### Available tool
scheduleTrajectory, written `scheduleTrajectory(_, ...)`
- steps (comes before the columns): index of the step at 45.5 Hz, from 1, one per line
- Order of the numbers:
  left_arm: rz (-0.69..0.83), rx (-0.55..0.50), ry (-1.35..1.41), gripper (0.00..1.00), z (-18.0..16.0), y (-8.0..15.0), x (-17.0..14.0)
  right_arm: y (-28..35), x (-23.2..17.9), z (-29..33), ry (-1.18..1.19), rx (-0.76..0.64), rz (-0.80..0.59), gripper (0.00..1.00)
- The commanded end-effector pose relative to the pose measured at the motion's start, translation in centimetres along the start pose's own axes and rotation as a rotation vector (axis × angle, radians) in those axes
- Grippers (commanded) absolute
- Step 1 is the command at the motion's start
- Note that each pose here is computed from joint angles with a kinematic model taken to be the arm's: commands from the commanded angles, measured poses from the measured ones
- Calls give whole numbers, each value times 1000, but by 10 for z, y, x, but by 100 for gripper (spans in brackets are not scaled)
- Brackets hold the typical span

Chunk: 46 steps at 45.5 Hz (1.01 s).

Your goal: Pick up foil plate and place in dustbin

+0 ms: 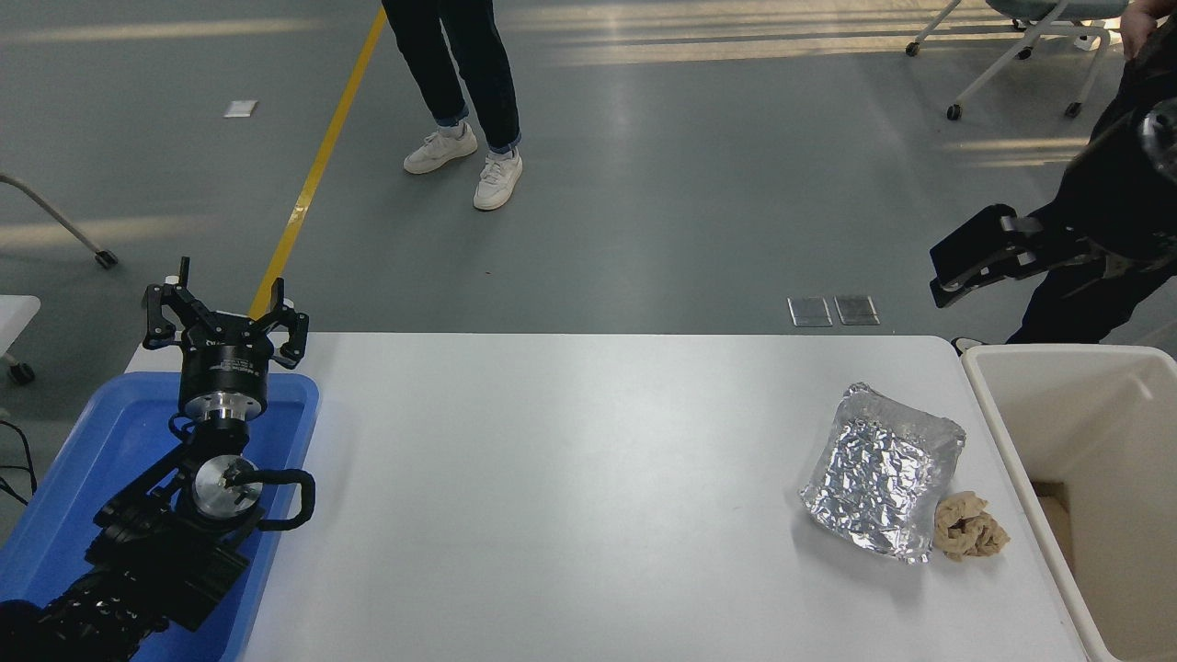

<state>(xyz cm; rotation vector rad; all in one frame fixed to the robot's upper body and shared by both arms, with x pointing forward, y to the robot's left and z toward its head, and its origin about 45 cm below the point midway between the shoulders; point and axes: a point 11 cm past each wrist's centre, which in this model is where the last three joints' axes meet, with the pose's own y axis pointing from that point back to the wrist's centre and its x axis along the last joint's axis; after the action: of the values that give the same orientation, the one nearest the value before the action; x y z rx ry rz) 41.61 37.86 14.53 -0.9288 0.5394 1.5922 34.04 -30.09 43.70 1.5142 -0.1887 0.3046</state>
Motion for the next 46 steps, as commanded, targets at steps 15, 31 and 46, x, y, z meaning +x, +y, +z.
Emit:
scheduleTrajectory(15, 1, 0, 2, 99, 0, 0, 0, -141, -6, 124, -202, -267, 100, 100)
scheduleTrajectory(31, 1, 0, 2, 99, 0, 0, 0, -252, -66, 154, -302, -337, 115, 100)
scheduleTrajectory(46, 0, 1, 1, 99, -1, 0, 0, -308, -76, 106, -472, -214, 127, 100)
